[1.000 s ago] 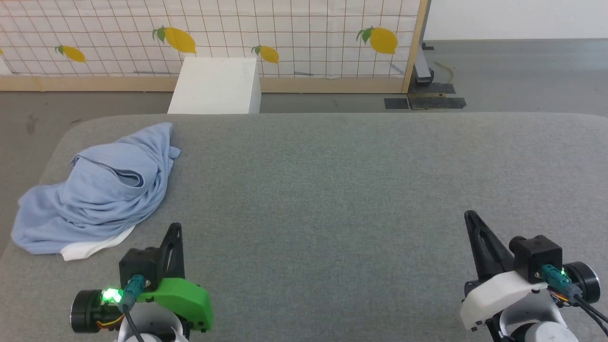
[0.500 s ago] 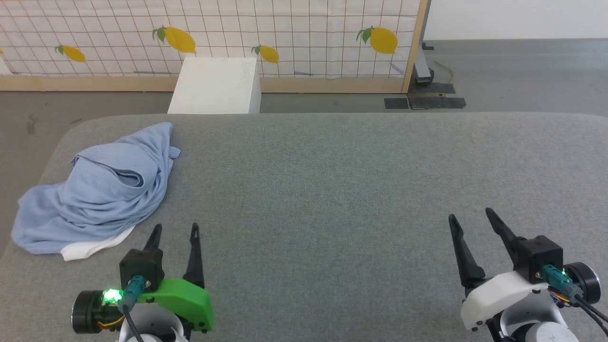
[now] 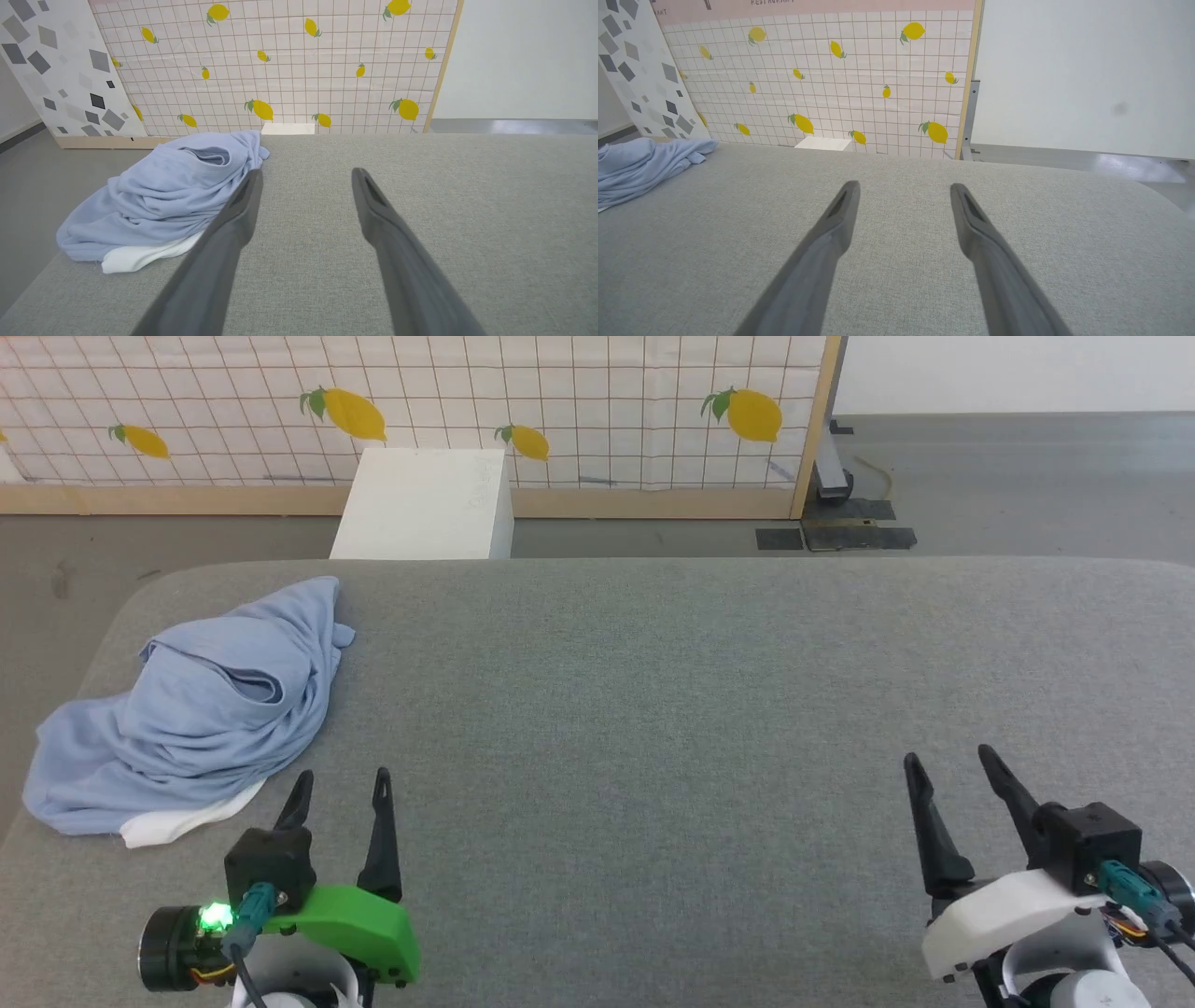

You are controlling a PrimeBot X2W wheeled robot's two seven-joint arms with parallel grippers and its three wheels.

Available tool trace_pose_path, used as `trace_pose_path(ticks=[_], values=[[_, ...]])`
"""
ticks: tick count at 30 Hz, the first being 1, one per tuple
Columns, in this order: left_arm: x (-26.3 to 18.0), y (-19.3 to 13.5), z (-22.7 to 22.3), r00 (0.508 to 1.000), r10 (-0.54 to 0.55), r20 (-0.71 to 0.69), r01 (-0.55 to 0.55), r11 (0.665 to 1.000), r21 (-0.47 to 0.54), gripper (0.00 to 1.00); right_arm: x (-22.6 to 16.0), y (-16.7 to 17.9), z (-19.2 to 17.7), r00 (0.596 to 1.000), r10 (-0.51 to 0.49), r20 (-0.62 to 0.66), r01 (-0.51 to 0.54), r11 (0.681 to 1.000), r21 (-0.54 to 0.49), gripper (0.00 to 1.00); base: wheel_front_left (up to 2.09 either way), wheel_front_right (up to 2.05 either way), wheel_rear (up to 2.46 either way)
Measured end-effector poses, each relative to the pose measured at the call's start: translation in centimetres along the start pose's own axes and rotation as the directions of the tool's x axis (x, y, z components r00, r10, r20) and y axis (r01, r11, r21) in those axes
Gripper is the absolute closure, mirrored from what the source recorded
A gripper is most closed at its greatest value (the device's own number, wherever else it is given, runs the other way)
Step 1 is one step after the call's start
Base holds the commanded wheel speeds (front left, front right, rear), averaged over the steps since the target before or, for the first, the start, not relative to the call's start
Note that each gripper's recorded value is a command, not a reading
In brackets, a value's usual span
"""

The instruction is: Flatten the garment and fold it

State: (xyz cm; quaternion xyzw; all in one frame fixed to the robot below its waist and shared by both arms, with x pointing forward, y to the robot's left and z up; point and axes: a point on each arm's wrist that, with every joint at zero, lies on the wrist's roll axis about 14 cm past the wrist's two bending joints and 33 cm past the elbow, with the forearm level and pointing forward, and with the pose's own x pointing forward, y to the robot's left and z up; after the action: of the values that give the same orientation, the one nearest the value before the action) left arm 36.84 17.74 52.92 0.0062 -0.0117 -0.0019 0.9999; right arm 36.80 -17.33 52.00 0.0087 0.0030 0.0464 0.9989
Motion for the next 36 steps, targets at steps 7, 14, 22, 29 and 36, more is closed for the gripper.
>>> trace_pose_path(ticks=[7,14,22,29,36], values=[[-0.1,0.1,0.2,1.0,0.003,0.014,-0.003,1.0,-0.01,0.0,-0.1,-1.0,0.0,0.999,-0.031,0.009,0.031,0.999,0.017,0.0,0.0,0.0,0.0],[-0.3,0.1,0.0,1.0,0.004,0.017,-0.004,1.0,-0.011,0.0,-0.3,-2.0,0.0,0.998,-0.06,0.018,0.06,0.998,0.029,0.0,0.0,0.0,0.0],[-0.3,0.2,0.3,0.999,0.006,0.033,-0.005,0.999,-0.032,0.0,-0.5,-2.8,0.1,0.996,-0.085,0.033,0.083,0.995,0.051,0.0,0.0,0.0,0.0],[-0.6,0.8,0.5,0.998,0.029,0.05,-0.027,0.999,-0.039,0.0,-0.2,-2.7,0.2,0.996,-0.083,0.044,0.08,0.995,0.064,0.0,0.0,0.0,0.0],[-1.4,2.0,0.8,0.995,0.07,0.068,-0.067,0.997,-0.045,0.0,0.5,-1.8,0.3,0.997,-0.054,0.057,0.05,0.996,0.075,0.0,0.0,0.0,0.0]])
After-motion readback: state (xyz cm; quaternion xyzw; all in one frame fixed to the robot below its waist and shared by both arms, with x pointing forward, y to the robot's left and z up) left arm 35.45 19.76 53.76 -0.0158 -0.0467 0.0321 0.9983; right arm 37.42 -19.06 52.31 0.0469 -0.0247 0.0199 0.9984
